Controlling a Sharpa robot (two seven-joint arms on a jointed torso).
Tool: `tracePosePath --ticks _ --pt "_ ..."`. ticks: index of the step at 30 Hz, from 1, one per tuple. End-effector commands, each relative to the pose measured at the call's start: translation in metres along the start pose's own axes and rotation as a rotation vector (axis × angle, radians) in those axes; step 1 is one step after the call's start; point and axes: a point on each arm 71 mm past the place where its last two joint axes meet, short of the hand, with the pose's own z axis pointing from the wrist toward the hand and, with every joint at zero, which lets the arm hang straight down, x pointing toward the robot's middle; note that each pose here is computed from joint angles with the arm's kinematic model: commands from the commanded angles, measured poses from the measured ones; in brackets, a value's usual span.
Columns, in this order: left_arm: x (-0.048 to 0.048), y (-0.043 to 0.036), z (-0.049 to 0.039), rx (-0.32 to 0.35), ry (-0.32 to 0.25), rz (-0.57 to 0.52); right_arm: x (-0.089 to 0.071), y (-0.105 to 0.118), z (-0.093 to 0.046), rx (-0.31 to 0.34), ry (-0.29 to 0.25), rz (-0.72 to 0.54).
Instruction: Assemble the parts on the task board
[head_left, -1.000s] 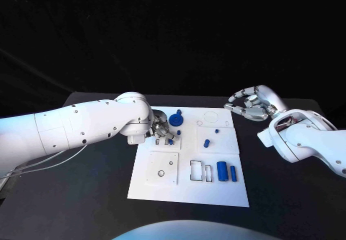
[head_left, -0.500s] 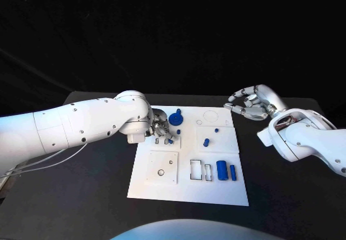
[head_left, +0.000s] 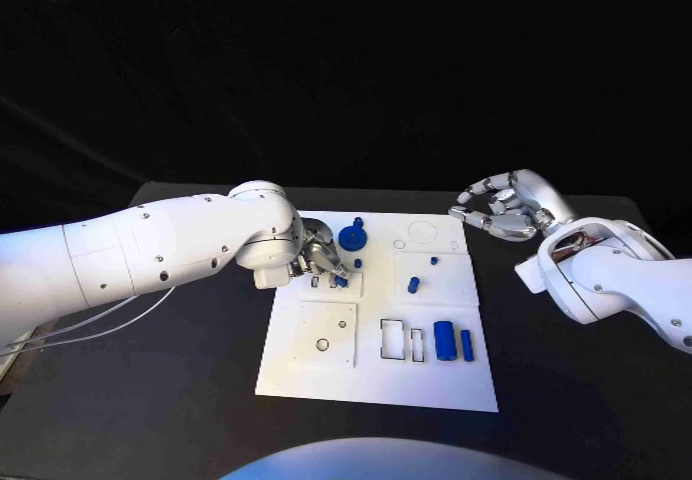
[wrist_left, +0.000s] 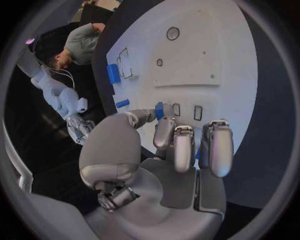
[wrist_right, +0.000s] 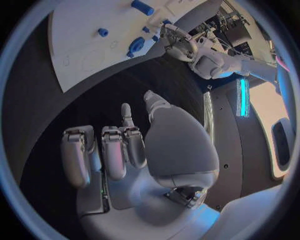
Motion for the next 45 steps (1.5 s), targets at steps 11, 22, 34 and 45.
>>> tracePosePath --ticks 11,22,34,45 --pt "-0.0016 0.0030 -0.0024 0.025 -0.008 -0.098 0.001 0.000 0.000 -0.008 0.008 -0.007" --pt "-0.0049 0.0057 -0.0104 0.042 -0.183 0.031 0.000 -0.002 -0.001 -0.005 0.006 -0.006" --pt "0.0027 0.0133 -0.0110 0.035 -0.243 0.067 0.000 -0.004 -0.003 -0.001 0.006 -0.006" --pt "0.0099 0.0143 -0.0040 0.013 -0.159 0.033 0.001 -0.004 -0.004 0.001 0.009 -0.005"
